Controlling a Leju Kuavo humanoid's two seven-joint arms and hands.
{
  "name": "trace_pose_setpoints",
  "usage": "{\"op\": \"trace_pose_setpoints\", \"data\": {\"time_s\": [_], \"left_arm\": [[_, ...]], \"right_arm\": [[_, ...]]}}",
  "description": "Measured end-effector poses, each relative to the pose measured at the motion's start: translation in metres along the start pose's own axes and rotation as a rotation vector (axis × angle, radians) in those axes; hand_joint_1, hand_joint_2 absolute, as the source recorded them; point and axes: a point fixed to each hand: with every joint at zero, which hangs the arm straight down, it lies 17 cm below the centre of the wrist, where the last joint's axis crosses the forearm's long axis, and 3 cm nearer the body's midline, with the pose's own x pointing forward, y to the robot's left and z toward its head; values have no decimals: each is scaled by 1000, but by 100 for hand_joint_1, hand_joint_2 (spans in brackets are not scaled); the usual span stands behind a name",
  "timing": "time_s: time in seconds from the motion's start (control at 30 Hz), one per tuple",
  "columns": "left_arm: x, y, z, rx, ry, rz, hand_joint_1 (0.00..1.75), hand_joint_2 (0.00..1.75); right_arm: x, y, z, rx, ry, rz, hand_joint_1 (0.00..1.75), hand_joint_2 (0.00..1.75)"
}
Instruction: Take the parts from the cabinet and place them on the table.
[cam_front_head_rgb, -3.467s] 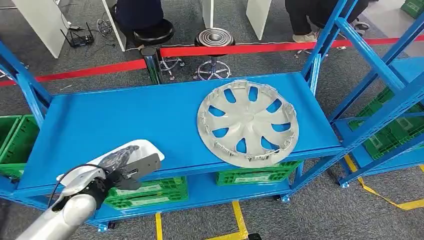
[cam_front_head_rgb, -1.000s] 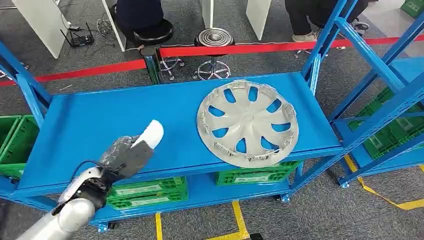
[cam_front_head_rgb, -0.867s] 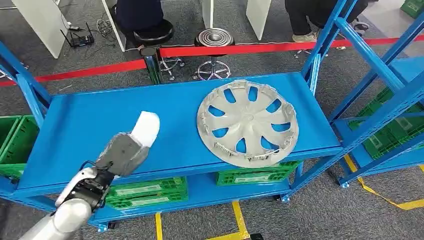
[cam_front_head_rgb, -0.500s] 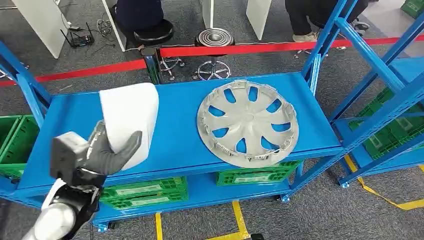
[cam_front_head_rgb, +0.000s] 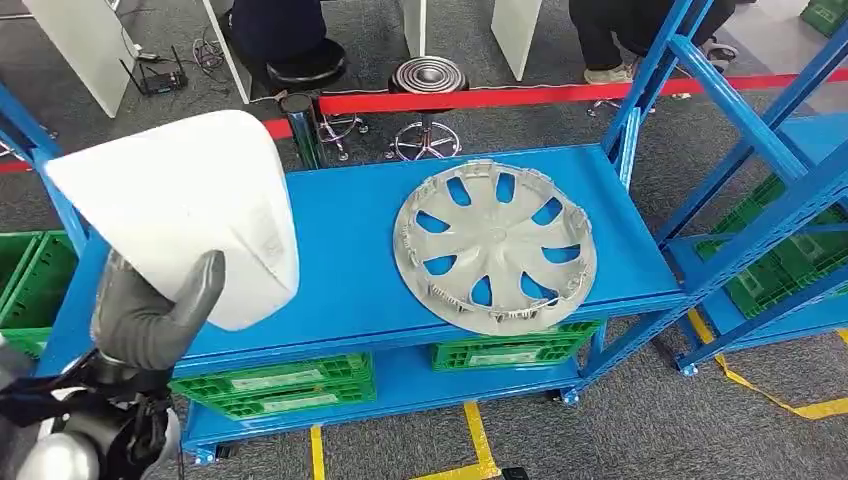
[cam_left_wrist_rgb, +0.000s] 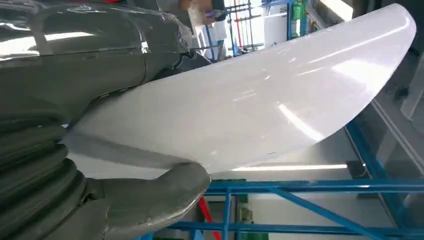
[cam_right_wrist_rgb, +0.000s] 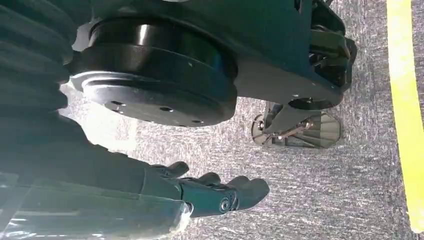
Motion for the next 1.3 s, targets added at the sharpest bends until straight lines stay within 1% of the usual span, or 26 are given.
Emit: {"op": "trace_pose_setpoints", "data": {"time_s": [0.1, 0.33, 0.5, 1.1, 1.3], "left_arm": [[13, -1, -1, -1, -45, 22, 175, 175], [40, -7, 0, -14, -113, 24, 175, 175], [49, -10, 0, -19, -137, -8, 175, 175], [56, -14, -1, -38, -143, -10, 175, 175], [53, -17, 0, -47, -129, -7, 175, 175]], "right_arm": [[0, 0, 0, 0, -2, -3, 0, 175], [0, 0, 0, -1, 0, -13, 0, 175], [0, 0, 0, -1, 1, -20, 0, 175], [2, 1, 0, 0, -4, -23, 0, 175], [1, 0, 0, -1, -3, -28, 0, 175]]}}
